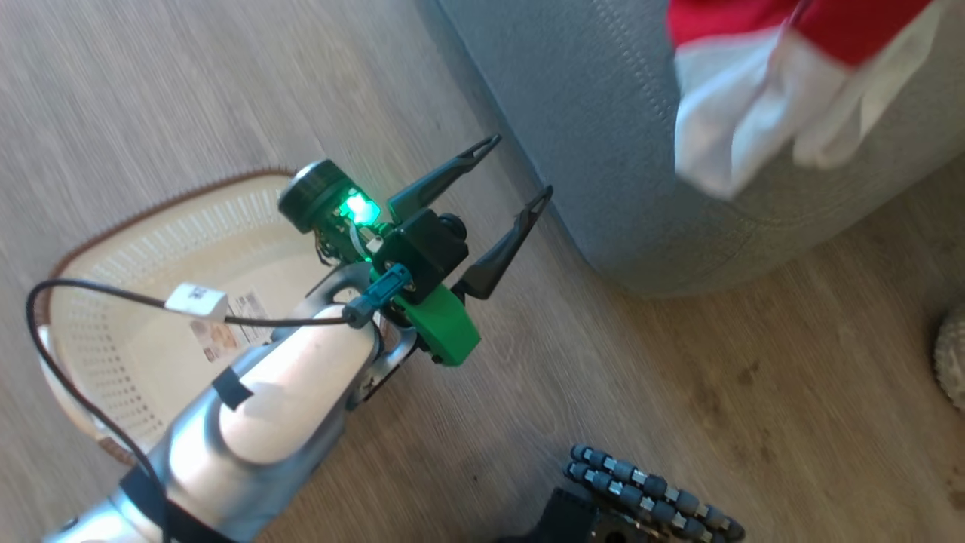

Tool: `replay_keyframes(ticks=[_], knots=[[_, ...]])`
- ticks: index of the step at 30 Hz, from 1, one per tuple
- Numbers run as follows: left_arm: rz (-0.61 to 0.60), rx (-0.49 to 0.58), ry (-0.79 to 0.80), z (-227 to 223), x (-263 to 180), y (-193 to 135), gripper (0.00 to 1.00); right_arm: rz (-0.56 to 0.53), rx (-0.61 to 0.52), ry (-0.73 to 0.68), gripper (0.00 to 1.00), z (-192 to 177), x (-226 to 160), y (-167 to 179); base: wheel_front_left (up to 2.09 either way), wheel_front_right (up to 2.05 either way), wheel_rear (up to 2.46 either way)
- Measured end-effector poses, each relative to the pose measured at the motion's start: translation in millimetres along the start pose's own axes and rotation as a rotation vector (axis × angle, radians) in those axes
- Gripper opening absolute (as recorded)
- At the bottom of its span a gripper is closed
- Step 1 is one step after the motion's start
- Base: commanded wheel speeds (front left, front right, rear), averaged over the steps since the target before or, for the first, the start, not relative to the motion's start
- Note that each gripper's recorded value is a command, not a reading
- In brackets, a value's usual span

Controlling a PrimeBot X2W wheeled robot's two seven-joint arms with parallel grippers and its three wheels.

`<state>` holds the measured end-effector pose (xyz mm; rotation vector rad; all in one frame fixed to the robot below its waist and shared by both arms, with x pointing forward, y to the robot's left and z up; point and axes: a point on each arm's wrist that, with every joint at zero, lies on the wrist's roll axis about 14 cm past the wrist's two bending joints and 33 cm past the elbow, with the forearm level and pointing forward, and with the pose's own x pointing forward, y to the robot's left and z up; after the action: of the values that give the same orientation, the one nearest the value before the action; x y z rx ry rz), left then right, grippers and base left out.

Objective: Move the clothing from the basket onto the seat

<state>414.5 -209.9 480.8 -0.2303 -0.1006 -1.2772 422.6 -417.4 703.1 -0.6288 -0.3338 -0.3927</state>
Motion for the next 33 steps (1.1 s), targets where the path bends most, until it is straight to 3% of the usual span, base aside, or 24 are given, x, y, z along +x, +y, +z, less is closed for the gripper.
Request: replay_keyframes(ticks=[4, 8, 12, 16, 21, 25, 33], knots=[[0.005, -0.012, 0.013, -13, -3, 13, 1.0, -0.024, -0.11, 0.049, 0.0, -15, 32, -18, 0.0, 0.0, 0.0], [0.016, -0.019, 0.021, -22, -9, 25, 1.0, -0.147, -0.286, 0.077, 0.0, -3, 68, -71, 0.0, 0.0, 0.0], [0.051, -0.033, 0.045, -35, -22, 37, 1.0, -0.273, -0.303, 0.041, 0.0, 19, 95, -99, 0.0, 0.0, 0.0], [0.08, -0.044, 0.071, -46, -34, 45, 1.0, -0.327, -0.292, 0.095, 0.0, 2, 100, -106, 0.0, 0.0, 0.0], [0.13, -0.064, 0.104, -65, -51, 61, 1.0, -0.325, -0.246, 0.189, 0.0, -44, 106, -84, 0.0, 0.0, 0.0], [0.157, -0.078, 0.126, -80, -61, 71, 1.0, -0.277, -0.164, 0.278, 0.0, -94, 106, -42, 0.0, 0.0, 0.0], [0.18, -0.084, 0.144, -97, -70, 84, 1.0, -0.214, -0.044, 0.604, 0.0, -221, 35, 20, 0.0, 0.0, 0.0]])
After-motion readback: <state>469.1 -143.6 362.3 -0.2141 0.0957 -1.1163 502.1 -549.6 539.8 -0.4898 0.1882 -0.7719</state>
